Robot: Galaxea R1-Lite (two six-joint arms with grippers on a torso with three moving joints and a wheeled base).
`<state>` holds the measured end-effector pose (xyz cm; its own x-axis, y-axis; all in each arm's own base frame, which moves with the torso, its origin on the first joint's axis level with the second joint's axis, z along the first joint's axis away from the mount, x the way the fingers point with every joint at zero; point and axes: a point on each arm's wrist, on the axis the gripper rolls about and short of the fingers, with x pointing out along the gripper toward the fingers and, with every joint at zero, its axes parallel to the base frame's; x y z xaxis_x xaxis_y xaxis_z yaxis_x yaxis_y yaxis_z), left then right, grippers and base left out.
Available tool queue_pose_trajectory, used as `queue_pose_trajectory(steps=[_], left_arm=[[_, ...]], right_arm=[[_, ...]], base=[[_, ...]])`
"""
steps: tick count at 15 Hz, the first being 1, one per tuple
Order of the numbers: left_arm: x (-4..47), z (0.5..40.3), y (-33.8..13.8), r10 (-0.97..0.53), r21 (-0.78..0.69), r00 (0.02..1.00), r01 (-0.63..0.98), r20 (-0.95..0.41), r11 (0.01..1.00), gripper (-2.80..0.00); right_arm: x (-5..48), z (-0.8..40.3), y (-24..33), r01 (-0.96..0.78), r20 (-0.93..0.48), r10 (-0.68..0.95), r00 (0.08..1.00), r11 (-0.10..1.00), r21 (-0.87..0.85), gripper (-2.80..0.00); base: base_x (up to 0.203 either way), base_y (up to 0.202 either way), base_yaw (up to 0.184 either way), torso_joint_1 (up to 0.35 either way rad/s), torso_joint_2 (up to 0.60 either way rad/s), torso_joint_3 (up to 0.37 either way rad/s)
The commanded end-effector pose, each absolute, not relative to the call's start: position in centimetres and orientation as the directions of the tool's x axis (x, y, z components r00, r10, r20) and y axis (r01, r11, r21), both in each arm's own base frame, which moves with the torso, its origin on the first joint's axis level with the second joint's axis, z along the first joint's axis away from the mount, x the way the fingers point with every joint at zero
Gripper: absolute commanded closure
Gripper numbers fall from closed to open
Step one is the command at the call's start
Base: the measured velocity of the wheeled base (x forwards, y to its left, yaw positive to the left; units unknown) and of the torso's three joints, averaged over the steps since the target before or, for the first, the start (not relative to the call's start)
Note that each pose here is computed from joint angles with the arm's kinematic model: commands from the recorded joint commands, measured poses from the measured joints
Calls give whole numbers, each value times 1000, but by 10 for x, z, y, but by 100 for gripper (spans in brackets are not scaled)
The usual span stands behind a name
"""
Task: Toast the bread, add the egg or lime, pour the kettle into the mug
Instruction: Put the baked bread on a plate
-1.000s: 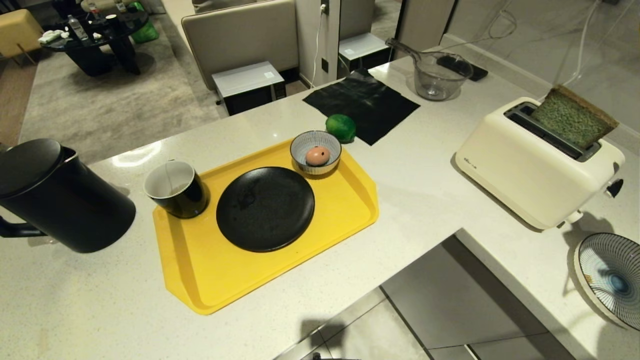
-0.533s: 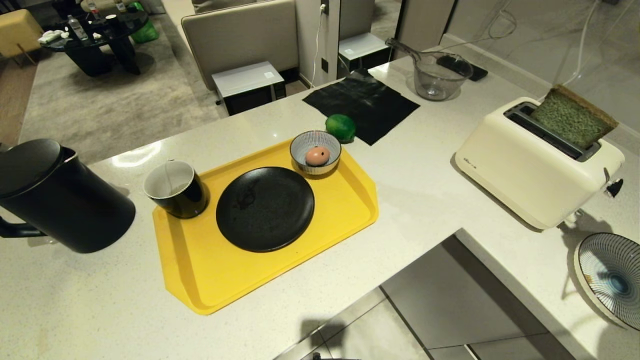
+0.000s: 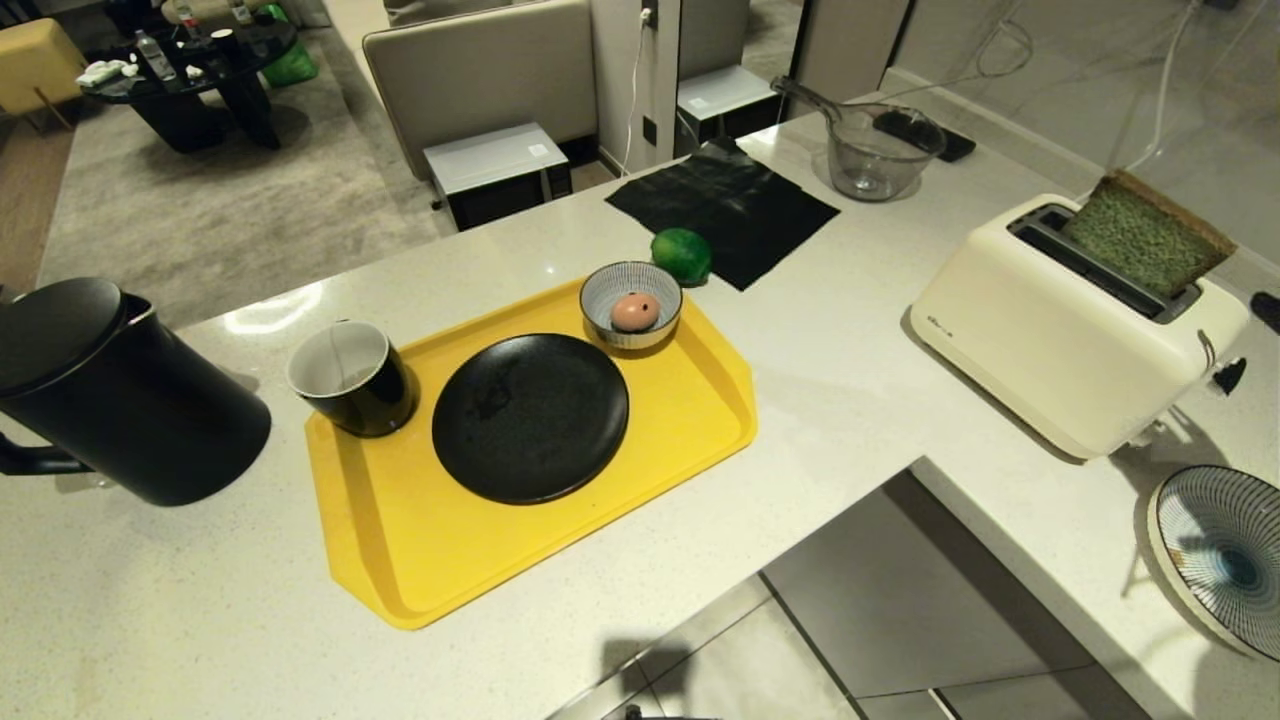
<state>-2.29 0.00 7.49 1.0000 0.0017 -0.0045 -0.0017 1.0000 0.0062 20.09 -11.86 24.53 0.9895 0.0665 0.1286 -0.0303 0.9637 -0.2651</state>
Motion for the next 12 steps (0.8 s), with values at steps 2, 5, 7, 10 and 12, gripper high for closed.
queue_pose_trajectory(steps=[2,5,7,10,12], left_arm=[[-23,75,0,3,6,1000,-3,-6,1000,0],[-23,75,0,2,6,1000,-2,-6,1000,0],[-23,75,0,3,6,1000,-3,-6,1000,0],[-23,75,0,2,6,1000,-2,-5,1000,0],[-23,75,0,3,6,1000,-3,-6,1000,0]], right_arm=[[223,233,-116,-100,90,125,988,966,-240,-280],[233,223,-113,-134,63,151,987,966,-222,-280],[238,224,-115,-134,65,153,986,963,-233,-280],[249,229,-115,-98,81,121,989,966,-240,-280],[259,229,-111,-85,83,107,991,969,-233,-280]], base=[[0,0,0,0,0,0],[0,0,0,0,0,0],[0,0,0,0,0,0],[0,0,0,0,0,0],[0,0,0,0,0,0]])
